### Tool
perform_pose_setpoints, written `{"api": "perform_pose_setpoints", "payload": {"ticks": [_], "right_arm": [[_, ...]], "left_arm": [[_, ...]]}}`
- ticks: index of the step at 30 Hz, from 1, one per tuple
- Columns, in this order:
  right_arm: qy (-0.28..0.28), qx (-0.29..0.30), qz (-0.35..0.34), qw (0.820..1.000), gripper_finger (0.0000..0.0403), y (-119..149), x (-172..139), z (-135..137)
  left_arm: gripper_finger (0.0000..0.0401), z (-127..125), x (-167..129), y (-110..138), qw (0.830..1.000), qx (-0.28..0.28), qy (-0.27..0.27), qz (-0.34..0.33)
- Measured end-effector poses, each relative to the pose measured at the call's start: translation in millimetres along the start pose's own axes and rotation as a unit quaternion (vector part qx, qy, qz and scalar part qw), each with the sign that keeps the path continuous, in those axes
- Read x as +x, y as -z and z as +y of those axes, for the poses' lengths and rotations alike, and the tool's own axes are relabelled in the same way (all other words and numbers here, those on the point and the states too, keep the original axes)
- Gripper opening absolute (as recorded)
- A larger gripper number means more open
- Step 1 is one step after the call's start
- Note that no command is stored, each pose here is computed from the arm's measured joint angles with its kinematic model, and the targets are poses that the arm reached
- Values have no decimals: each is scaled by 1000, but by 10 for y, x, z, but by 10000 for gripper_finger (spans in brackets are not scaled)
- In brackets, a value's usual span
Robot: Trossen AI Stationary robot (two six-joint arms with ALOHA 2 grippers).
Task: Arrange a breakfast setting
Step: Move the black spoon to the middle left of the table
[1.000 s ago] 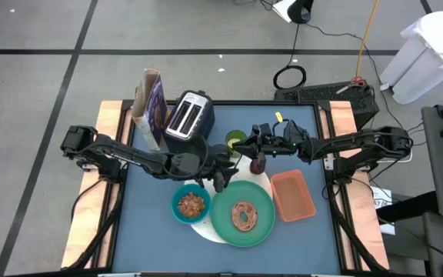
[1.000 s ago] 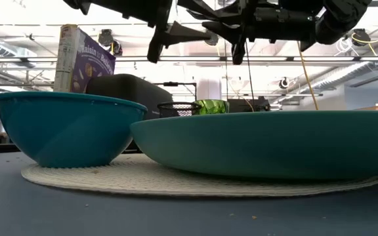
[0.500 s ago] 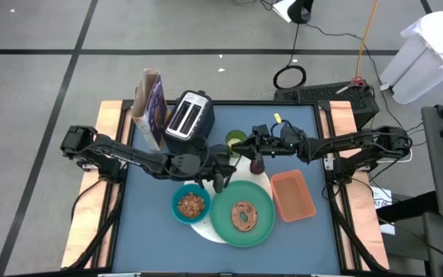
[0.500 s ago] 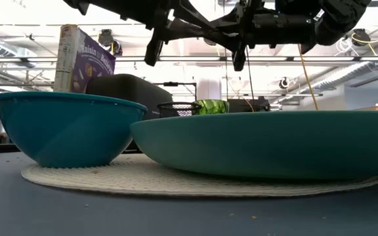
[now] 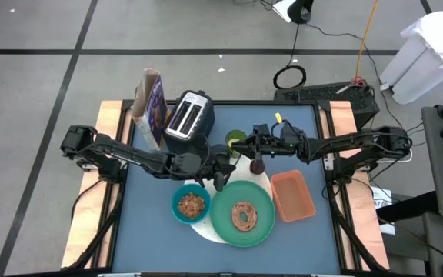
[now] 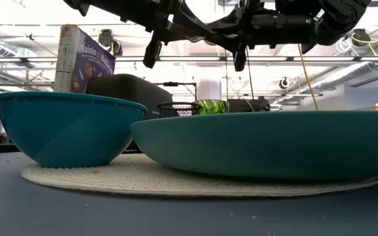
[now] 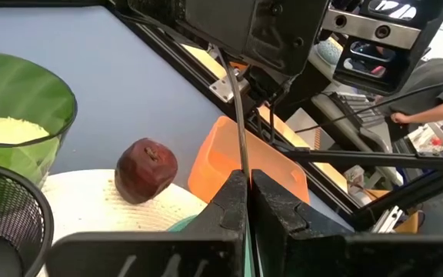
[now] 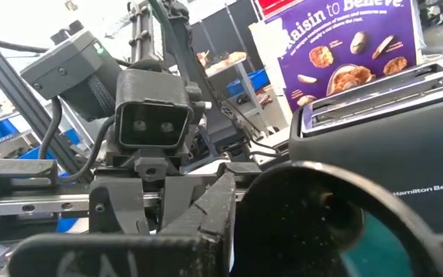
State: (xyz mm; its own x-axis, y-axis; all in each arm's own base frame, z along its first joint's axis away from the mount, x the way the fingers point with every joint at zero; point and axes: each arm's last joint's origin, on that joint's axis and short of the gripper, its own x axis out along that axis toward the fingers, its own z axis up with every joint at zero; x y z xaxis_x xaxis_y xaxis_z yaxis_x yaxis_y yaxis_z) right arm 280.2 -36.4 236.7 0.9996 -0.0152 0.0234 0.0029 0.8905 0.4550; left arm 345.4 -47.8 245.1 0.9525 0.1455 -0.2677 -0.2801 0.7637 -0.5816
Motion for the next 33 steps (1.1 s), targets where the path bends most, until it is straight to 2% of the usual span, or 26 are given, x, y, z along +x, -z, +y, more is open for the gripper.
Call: {"api": "perform_pose_setpoints", "payload": {"ticks": [6,9,19,25,33], "right_arm": [[-3,-10,1,1000,60,0,0,3],[-8,-12,2,1000,74,-1,0,7],[-46,-11,9,999,198,-53,-40,59],[-49,-88,-5,995,242,-189,-161,143],[-34,-157,32,987,251,-289,-391,227]], "left_arm": [[9,1,0,2,1000,0,0,1],[9,4,0,5,1000,1,-1,3],[8,-1,-1,6,1000,6,2,4],[8,-22,-49,-29,1000,14,6,6],[8,-92,-242,-195,999,32,8,-15]]}}
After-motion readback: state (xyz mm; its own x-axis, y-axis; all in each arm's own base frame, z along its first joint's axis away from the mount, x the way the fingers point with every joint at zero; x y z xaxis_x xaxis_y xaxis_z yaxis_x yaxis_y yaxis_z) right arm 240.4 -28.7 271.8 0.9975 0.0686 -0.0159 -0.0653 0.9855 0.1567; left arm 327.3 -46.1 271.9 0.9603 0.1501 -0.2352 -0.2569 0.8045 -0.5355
